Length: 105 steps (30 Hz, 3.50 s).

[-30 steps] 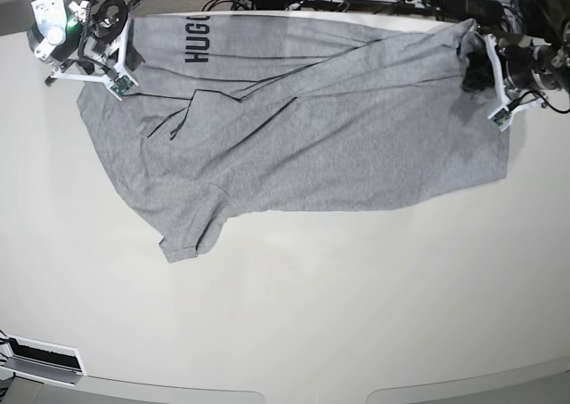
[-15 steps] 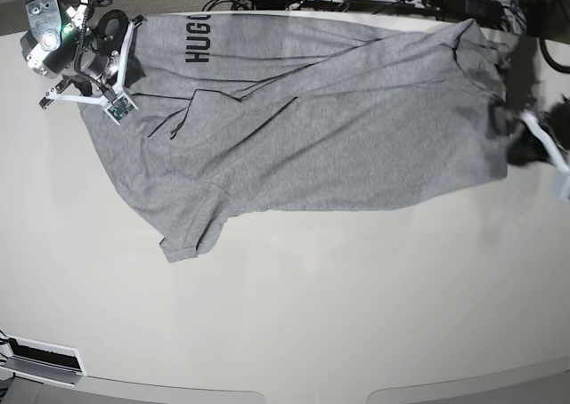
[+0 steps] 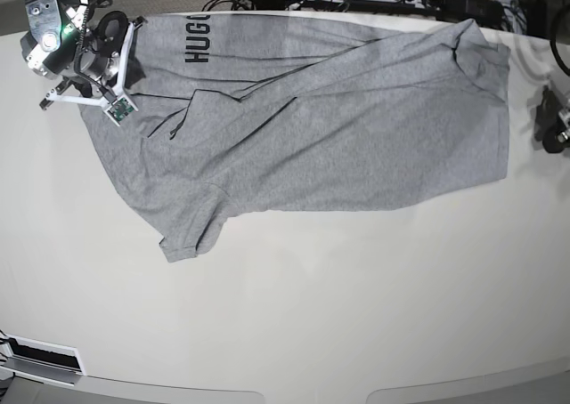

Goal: Layout the t-shirt on the table in an organized manner, then fold the t-shirt properly
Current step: 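Grasp the shirt hem corners with both grippers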

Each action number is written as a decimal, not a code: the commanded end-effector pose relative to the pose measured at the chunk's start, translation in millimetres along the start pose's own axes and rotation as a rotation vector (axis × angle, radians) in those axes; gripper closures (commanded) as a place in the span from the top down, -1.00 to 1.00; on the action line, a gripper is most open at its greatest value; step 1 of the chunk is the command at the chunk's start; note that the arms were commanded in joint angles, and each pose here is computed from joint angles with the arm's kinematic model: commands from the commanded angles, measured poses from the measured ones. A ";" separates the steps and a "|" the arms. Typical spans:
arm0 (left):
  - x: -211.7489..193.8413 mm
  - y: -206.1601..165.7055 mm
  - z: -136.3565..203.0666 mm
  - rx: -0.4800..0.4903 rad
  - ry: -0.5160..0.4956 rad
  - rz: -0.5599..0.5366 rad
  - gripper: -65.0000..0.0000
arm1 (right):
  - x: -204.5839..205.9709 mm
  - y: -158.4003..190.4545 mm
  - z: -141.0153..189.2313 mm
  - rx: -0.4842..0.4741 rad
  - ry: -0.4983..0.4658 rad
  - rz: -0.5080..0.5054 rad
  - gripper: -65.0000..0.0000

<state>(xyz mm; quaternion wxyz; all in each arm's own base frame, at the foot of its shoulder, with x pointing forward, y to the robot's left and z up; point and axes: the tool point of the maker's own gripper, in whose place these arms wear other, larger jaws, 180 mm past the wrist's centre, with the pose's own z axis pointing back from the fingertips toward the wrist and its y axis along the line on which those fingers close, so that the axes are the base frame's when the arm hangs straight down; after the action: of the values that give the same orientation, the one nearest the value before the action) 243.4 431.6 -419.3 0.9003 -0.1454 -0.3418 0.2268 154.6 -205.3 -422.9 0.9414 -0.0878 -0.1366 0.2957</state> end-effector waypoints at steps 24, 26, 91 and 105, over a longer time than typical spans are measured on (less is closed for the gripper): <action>-19.1 -97.7 -97.4 -0.164 0.036 -0.081 0.09 | 11.8 -7.4 4.2 -0.023 -0.060 0.005 -1.00; -6.9 -111.2 -102.1 -0.187 0.016 -0.085 0.09 | 11.9 -7.5 4.2 -0.023 -0.061 0.005 -1.00; -38.9 -137.2 -96.3 -0.306 0.087 -0.045 -0.20 | 29.6 -7.7 6.1 -0.020 -0.154 0.002 -1.00; -20.6 -143.3 -88.6 -0.352 0.079 -0.074 -1.00 | 97.4 -56.6 23.1 -0.136 -0.358 -0.104 -1.00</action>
<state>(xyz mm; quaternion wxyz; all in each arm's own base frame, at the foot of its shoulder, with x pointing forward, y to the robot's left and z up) 320.6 276.5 -452.9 0.8901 -0.3017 -0.3164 0.1285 246.1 -189.3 -377.2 0.9156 -0.0805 -0.3072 0.2466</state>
